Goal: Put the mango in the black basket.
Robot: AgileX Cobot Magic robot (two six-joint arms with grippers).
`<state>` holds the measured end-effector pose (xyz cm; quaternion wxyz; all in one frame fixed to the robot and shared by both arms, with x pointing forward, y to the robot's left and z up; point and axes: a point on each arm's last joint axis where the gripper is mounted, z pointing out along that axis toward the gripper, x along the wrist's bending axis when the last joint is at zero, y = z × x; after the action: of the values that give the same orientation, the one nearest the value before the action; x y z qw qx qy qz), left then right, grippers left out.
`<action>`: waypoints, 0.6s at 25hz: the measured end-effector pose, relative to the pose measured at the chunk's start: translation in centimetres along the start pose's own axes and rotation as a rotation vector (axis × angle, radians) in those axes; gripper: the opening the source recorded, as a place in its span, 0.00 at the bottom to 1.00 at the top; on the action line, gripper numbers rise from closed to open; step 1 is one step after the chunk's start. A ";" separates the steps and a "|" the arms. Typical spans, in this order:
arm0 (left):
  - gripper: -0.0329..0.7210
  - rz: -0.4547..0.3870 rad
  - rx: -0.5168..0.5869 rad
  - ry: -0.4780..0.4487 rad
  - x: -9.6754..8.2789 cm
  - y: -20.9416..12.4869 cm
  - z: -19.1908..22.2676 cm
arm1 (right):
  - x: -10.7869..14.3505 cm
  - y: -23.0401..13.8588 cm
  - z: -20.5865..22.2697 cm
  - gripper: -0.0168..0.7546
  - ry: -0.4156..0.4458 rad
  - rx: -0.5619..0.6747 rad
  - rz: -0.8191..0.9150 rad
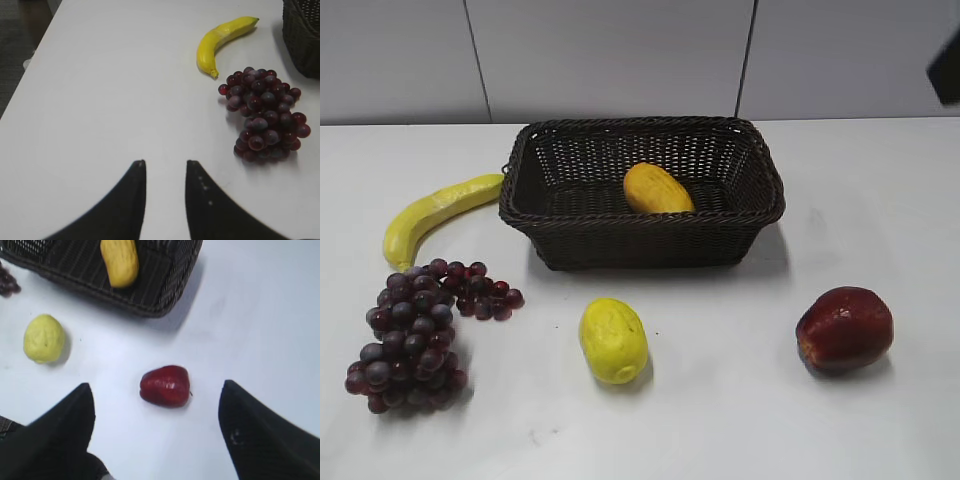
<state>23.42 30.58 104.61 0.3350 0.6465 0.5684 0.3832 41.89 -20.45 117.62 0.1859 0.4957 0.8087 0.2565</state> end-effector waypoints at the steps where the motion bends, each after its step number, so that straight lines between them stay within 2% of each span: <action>1: 0.31 0.000 0.000 0.000 0.0 0.0 0.0 | 0.0 -1.6 -0.1 0.79 0.001 -0.002 0.004; 8: 0.31 0.000 0.000 0.000 0.0 0.0 0.0 | -0.4 -11.3 -0.1 0.79 -0.021 -0.017 0.027; 15: 0.31 0.000 0.000 0.000 0.0 0.0 0.0 | -1.1 -16.6 0.0 0.79 -0.093 -0.132 -0.006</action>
<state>23.42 30.58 104.61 0.3350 0.6465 0.5684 0.3832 30.69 -27.72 107.71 0.2562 0.4912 0.7821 0.2854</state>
